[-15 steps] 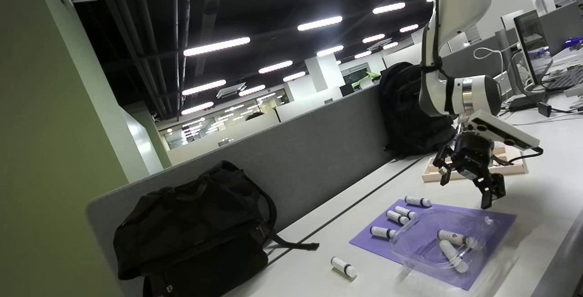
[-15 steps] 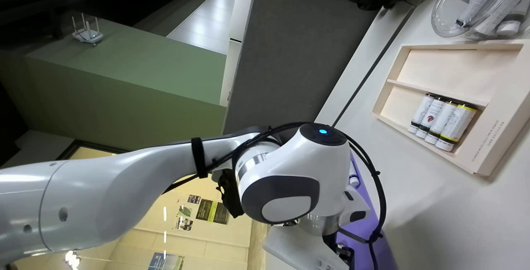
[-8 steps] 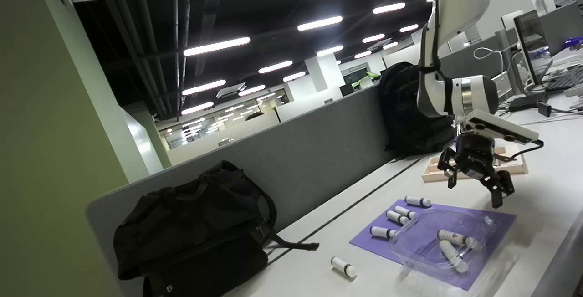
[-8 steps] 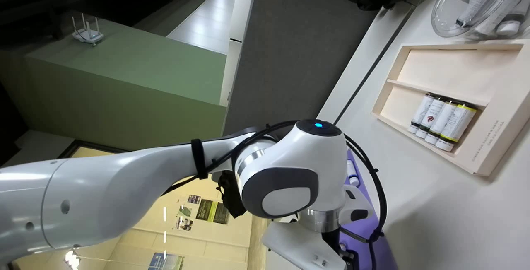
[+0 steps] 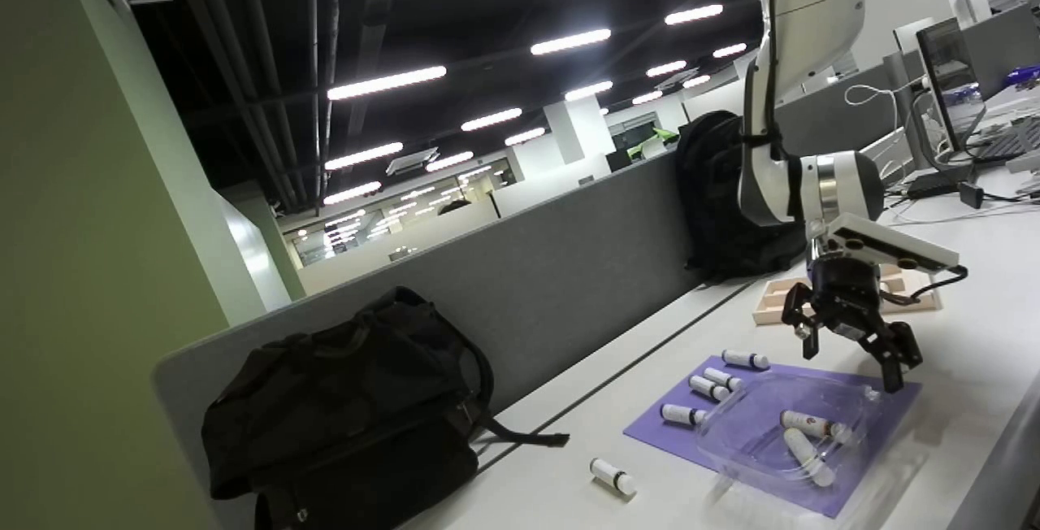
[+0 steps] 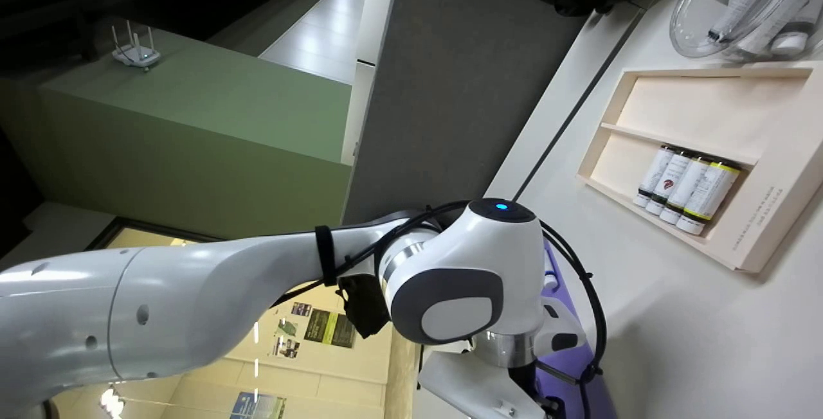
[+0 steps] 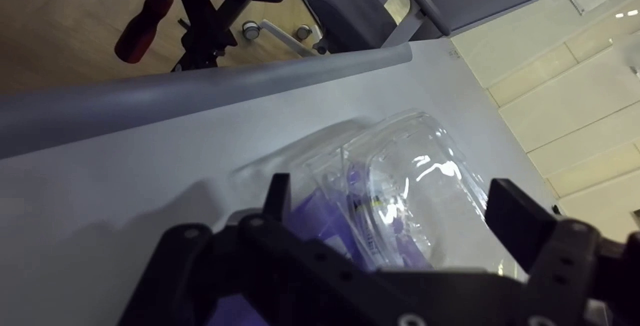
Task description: Open the plastic box on the table
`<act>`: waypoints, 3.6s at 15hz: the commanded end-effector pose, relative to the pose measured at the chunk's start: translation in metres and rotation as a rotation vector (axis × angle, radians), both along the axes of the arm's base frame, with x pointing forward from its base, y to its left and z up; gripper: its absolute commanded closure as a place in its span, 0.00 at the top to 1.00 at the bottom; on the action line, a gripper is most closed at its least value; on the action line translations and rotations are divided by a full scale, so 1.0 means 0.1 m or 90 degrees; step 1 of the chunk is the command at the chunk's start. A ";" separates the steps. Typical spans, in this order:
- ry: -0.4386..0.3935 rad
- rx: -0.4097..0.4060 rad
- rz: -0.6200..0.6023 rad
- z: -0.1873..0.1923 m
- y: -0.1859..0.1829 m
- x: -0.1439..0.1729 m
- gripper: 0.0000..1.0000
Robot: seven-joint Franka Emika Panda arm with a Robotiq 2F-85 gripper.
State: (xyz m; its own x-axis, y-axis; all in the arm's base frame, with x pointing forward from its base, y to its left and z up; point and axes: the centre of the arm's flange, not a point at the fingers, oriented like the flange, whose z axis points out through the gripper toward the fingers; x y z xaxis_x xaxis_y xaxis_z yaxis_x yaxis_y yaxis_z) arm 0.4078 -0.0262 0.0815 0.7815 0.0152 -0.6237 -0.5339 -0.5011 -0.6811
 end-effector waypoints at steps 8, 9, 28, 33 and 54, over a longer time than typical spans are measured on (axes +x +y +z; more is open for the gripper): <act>-0.055 0.039 -0.015 0.06 0.11 0.15 1.00; -0.061 0.047 -0.020 0.06 0.10 0.15 1.00; -0.084 0.109 -0.066 0.17 0.02 0.26 1.00; -0.005 0.081 -0.037 0.19 -0.04 0.18 1.00; 0.025 0.078 -0.004 -0.02 0.11 0.02 1.00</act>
